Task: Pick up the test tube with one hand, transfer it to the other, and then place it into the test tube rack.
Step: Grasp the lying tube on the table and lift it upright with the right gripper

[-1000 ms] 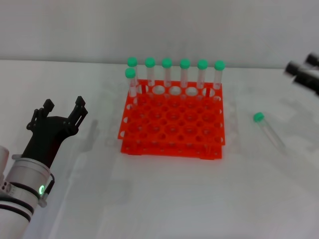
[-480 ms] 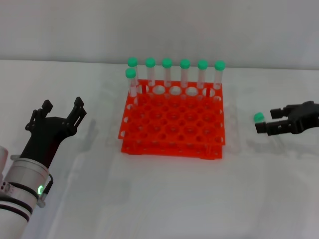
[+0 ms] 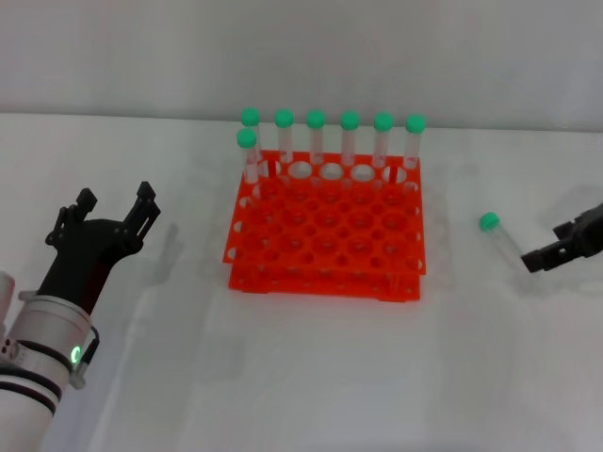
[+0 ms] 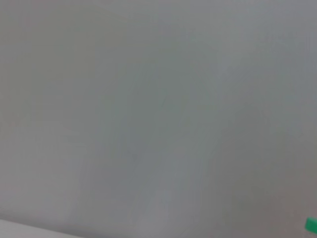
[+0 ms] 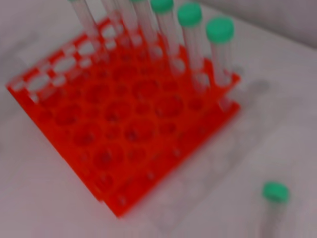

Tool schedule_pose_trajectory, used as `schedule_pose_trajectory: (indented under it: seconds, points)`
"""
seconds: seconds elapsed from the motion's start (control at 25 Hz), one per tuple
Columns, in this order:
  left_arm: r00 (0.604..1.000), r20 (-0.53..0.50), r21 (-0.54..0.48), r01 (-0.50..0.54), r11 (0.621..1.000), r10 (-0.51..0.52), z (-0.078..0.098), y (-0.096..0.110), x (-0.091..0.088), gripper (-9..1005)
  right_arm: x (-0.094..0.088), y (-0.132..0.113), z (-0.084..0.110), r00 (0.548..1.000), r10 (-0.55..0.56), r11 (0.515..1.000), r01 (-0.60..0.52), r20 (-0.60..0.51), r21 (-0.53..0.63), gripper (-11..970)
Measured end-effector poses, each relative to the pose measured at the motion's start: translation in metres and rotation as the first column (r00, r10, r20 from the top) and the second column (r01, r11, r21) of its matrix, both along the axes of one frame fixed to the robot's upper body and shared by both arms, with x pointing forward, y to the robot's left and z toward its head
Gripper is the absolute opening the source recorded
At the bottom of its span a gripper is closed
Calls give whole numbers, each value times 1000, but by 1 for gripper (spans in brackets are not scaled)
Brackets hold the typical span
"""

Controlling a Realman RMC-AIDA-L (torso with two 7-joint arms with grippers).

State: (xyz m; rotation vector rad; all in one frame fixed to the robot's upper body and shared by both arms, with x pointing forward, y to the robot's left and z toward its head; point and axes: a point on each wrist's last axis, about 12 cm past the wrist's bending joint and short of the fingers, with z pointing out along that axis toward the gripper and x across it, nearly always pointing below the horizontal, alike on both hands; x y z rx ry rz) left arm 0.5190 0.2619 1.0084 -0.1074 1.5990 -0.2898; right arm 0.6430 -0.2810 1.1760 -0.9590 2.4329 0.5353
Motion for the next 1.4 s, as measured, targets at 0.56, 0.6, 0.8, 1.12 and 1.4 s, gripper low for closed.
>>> schedule_pose_trajectory:
  seconds: [0.56, 0.6, 0.8, 1.12, 1.4]
  points:
    - [1000, -2, 1, 0, 1000, 0, 0, 0, 1, 864, 6, 41, -8, 999, 37, 976, -44, -38, -213, 730]
    - [1000, -2, 1, 0, 1000, 0, 0, 0, 1, 864, 7, 42, -9, 999, 34, 974, -41, -34, -222, 728]
    - [1000, -2, 1, 0, 1000, 0, 0, 0, 1, 864, 8, 50, -19, 1000, 12, 960, -13, -5, -281, 719]
    - [1000, 4, 1, 6, 1000, -6, 2, -2, 3, 864, 8, 54, -26, 1000, 12, 948, -9, 6, -317, 705]
    - [1000, 7, 1, 9, 1000, -9, 3, -3, 5, 864, 9, 55, -28, 1000, 9, 947, -3, 20, -322, 692]
